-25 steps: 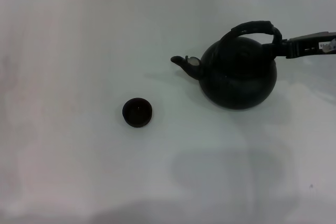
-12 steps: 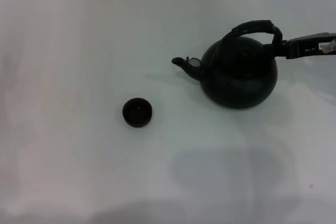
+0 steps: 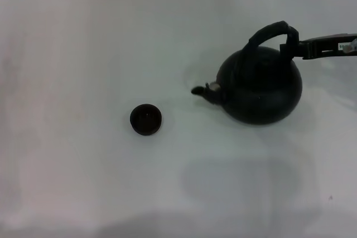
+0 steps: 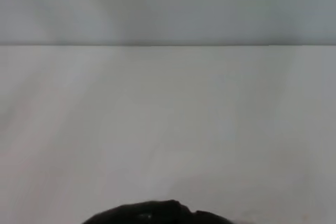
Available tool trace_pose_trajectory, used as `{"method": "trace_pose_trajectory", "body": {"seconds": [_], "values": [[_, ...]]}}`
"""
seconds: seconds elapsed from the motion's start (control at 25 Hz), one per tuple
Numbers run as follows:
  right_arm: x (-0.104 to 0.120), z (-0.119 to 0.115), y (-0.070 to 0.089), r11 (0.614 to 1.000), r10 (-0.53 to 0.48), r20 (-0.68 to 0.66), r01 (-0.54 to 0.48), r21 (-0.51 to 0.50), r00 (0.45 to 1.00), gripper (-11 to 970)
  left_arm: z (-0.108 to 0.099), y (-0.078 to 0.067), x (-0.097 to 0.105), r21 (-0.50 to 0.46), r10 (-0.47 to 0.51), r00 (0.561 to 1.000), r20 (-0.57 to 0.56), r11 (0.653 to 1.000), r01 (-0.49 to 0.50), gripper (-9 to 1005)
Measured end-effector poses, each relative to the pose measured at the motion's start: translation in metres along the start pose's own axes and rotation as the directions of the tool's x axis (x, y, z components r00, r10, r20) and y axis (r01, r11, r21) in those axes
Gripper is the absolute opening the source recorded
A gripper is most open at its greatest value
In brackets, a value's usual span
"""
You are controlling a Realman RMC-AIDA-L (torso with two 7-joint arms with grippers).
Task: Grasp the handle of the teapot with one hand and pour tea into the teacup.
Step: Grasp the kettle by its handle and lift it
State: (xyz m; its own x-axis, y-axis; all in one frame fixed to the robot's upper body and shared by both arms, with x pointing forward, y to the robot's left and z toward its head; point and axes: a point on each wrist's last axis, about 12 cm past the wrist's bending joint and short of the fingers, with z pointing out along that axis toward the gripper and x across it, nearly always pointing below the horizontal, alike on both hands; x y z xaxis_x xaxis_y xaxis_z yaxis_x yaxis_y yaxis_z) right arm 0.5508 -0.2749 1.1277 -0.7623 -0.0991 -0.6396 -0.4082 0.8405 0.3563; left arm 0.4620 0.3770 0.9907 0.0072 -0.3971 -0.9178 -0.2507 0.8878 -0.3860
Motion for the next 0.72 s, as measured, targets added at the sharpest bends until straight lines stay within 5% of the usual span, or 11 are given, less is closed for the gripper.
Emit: {"method": "trace_pose_trajectory", "body": {"seconds": [0.72], "values": [[-0.025,-0.003,0.016,0.994,-0.102,0.041,0.103,-0.027,0.994,206,-0.002,0.001,0.001,-0.004,-0.004,1.0,-0.003,1.0,0.004,893]]}}
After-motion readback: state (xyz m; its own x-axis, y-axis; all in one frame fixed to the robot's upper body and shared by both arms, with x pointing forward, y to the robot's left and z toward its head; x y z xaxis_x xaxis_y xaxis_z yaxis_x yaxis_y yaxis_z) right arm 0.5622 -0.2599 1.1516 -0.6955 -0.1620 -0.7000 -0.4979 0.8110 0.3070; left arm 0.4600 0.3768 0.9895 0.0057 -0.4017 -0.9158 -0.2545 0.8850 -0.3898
